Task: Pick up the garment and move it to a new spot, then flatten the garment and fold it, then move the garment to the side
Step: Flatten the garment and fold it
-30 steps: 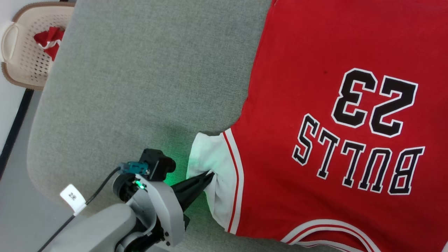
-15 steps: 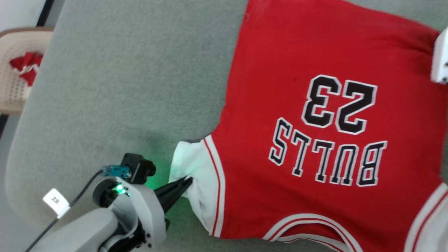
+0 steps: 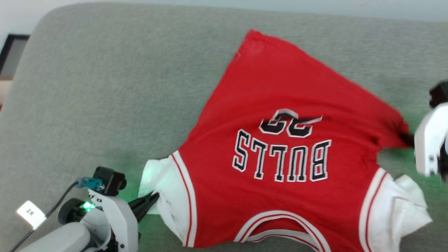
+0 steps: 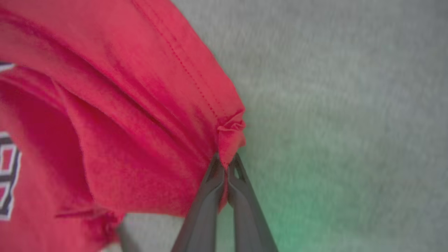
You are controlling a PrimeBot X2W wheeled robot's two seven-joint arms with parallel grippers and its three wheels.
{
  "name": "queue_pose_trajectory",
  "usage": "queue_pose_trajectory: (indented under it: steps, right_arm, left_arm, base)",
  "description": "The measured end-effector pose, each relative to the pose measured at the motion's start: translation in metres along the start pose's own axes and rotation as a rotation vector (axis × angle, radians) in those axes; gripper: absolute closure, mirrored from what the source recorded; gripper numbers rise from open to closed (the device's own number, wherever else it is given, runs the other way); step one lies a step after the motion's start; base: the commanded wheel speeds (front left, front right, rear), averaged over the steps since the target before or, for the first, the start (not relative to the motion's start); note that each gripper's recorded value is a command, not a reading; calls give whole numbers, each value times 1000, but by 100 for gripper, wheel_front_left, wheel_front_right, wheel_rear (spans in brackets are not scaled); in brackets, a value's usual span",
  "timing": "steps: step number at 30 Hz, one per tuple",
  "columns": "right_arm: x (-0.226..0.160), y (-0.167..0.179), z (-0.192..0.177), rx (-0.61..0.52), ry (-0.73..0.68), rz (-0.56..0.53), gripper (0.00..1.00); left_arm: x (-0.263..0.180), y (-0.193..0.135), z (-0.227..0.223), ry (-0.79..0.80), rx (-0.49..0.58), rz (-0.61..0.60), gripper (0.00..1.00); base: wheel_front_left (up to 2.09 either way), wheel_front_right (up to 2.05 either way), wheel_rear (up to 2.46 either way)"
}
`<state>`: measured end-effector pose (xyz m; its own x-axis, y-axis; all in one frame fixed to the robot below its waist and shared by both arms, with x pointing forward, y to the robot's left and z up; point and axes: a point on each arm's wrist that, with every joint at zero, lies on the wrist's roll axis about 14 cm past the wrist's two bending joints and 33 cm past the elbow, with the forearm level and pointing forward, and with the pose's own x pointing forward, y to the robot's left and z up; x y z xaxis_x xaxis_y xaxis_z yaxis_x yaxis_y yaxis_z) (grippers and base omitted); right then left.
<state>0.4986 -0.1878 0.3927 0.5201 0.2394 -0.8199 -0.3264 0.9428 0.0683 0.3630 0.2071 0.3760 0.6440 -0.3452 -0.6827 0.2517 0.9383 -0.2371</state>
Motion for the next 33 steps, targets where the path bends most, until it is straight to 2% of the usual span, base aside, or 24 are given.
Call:
queue_pose_trajectory:
  steps: [11,19,20,22,29,33]
  right_arm:
    - [-62,4,-115,139,132,34,100]
    - [-64,8,-133,206,91,-18,100]
    - [-63,9,-133,199,92,-25,78]
    - [-63,10,-132,201,86,-31,0]
    - [-72,20,-119,181,67,-14,0]
    - [-86,24,-86,128,-28,-12,0]
  left_arm:
    - [7,-25,20,-24,58,-69,100]
    - [10,-26,21,-20,60,-75,100]
    - [11,-27,21,-20,60,-77,100]
    - [12,-27,21,-20,59,-77,100]
    - [12,-28,22,-25,56,-80,100]
    - [11,-29,21,-23,60,-84,100]
  base:
    - [0,0,0]
    - [0,0,0]
    - [0,0,0]
    - [0,0,0]
    - [0,0,0]
    - [0,0,0]
